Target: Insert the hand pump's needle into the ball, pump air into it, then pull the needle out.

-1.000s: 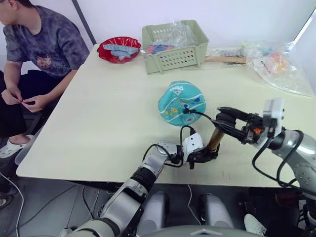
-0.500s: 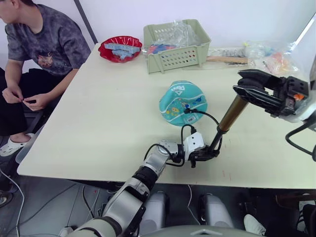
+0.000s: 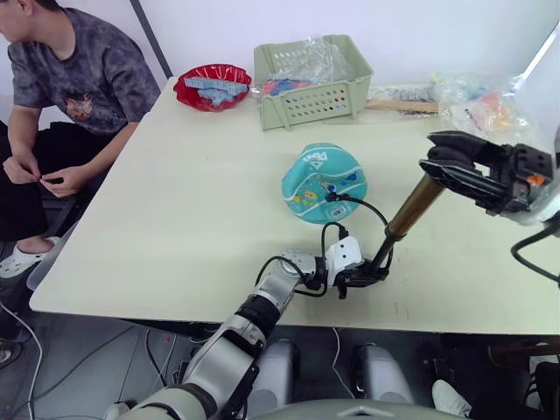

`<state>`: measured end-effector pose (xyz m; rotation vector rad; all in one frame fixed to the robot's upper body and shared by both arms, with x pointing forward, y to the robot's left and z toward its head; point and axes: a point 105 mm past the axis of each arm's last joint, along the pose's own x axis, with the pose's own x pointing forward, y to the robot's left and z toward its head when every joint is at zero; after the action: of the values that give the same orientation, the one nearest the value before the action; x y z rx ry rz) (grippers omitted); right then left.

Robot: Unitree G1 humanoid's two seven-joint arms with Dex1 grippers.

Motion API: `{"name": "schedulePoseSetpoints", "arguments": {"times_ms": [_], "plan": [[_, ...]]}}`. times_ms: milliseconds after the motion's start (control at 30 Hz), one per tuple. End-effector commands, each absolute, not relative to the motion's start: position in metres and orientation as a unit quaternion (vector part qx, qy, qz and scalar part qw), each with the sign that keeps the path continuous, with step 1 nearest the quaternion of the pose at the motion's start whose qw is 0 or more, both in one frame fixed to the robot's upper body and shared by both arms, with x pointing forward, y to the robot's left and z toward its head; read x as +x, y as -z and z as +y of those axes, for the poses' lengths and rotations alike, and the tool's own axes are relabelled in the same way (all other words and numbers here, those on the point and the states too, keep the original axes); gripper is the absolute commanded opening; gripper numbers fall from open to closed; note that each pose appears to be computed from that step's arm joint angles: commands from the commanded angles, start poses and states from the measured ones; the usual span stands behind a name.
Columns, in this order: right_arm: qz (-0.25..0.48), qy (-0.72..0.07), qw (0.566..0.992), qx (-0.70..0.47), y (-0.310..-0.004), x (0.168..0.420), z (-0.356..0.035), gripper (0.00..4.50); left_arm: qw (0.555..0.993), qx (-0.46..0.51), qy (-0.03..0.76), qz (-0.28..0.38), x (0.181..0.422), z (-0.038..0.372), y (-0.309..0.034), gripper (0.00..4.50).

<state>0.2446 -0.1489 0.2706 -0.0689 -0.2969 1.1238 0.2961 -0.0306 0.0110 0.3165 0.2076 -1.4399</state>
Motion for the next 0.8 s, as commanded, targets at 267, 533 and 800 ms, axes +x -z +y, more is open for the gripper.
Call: {"name": "schedulePoseSetpoints", "arguments": {"times_ms": [267,533,800], "plan": [[-0.042,-0.522,0.850,-0.056,-0.184,0.244,-0.140,1.73,0.731,0.159,0.649,0.137,0.290,-0.022,0.012,1.16],[0.012,-0.484,0.873,-0.062,-0.117,0.254,-0.139,1.73,0.734,0.161,0.646,0.135,0.291,-0.023,0.011,1.16],[-0.012,-0.470,0.880,-0.070,-0.121,0.259,-0.143,1.73,0.734,0.163,0.645,0.135,0.292,-0.021,0.013,1.16]]}}
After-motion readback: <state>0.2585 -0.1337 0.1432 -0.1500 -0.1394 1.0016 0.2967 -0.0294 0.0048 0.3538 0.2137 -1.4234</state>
